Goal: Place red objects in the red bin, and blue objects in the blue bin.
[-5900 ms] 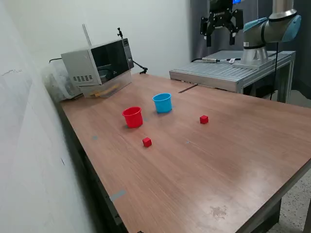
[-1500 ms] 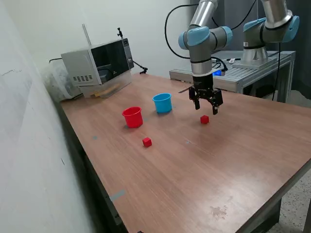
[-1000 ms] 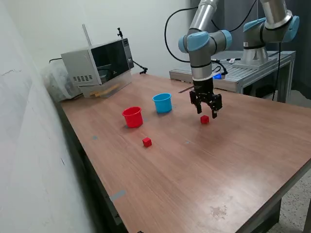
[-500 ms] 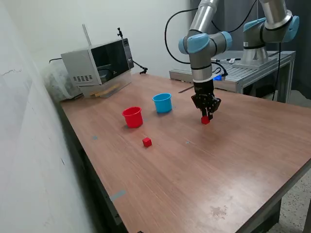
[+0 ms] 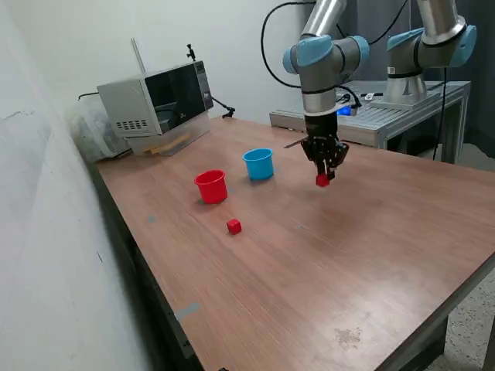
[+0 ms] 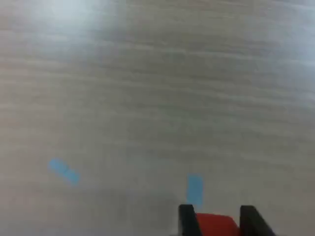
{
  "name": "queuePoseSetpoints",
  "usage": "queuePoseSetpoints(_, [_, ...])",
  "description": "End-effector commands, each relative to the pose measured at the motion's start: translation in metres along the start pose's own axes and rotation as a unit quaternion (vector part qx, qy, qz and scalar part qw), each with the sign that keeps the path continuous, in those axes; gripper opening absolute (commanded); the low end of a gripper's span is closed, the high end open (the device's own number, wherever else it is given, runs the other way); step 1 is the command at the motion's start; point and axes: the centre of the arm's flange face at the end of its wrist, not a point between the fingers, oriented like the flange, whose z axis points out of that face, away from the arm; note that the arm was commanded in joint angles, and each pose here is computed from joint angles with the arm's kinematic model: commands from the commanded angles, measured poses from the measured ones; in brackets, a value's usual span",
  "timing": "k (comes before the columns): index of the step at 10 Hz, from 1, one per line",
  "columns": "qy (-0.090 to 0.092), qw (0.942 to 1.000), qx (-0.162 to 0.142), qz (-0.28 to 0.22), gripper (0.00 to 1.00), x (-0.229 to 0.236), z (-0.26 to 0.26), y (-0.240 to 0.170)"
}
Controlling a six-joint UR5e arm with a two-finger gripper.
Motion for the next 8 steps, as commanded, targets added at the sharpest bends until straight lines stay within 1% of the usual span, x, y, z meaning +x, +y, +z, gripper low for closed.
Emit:
queuePoseSetpoints(1, [0.0,0.999,-0.046,-0.002,0.0,0.002,-0.085,-0.007])
queuePoseSetpoints(3, [-0.001,0.9968,-0.08,-0.004,0.0,0.002,-0.143,-0.02])
queuePoseSetpoints(4, [-0.004,0.9954,-0.095,-0.003,0.0,0.001,-0.16,-0.02])
queuePoseSetpoints(5, [-0.011,0.9941,-0.108,-0.001,0.0,-0.001,-0.172,-0.011])
queuePoseSetpoints(6, [-0.016,0.9928,-0.118,0.015,0.0,-0.02,-0.179,0.001])
queuePoseSetpoints(7, [-0.021,0.9901,-0.131,0.047,0.0,-0.063,-0.183,0.024])
queuePoseSetpoints(8, [-0.023,0.9891,-0.133,0.059,0.0,-0.08,-0.177,0.047])
